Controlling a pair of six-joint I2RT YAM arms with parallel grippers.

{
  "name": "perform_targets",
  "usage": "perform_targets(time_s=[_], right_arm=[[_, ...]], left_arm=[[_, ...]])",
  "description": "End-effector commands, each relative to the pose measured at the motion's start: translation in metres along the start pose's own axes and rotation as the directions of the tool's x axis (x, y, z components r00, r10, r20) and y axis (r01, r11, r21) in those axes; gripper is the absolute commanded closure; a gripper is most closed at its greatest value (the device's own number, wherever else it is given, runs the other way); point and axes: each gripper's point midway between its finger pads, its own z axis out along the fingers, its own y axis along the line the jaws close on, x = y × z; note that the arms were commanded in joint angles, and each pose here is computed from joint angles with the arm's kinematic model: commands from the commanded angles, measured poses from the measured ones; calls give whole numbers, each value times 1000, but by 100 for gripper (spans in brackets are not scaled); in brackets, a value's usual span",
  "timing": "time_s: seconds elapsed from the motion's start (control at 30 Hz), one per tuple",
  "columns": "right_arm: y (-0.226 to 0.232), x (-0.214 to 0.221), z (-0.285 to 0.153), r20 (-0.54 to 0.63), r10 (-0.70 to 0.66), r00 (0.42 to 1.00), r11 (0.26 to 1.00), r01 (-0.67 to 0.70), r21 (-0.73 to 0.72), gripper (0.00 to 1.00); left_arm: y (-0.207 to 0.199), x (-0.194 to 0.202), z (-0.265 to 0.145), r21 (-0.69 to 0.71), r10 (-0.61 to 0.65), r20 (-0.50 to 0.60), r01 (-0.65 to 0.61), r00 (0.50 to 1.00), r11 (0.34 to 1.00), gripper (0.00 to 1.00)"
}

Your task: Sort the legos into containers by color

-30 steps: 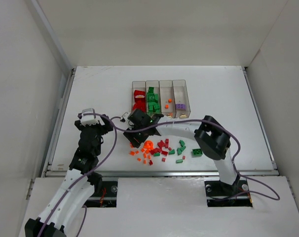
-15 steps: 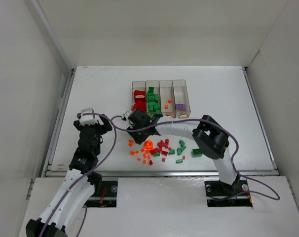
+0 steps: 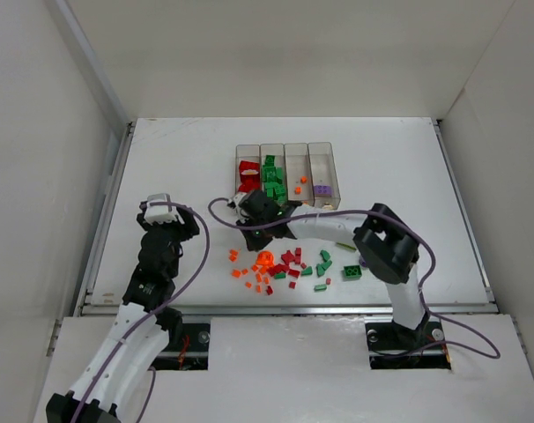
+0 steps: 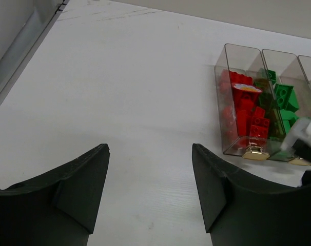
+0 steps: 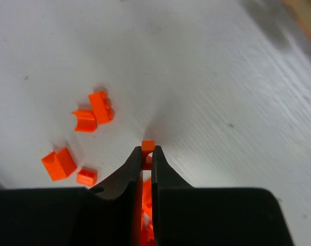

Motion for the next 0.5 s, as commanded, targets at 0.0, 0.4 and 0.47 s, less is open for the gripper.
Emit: perform_targets(time_s=[0.0, 0.4, 0.47], right_arm=[[-29, -65, -65, 231, 168, 958, 986, -163, -40, 100], [-197, -92, -119, 398, 424, 814, 843, -515, 157, 100], [-215, -89, -106, 366, 449, 815, 820, -538, 194, 100]], left_arm=[[-13, -12, -2, 81, 14, 48, -18, 999, 997, 38], [-74, -8, -8, 455, 329, -58, -269, 942, 849, 41], [-79, 11, -7, 533, 461, -96, -346, 882, 772, 34]])
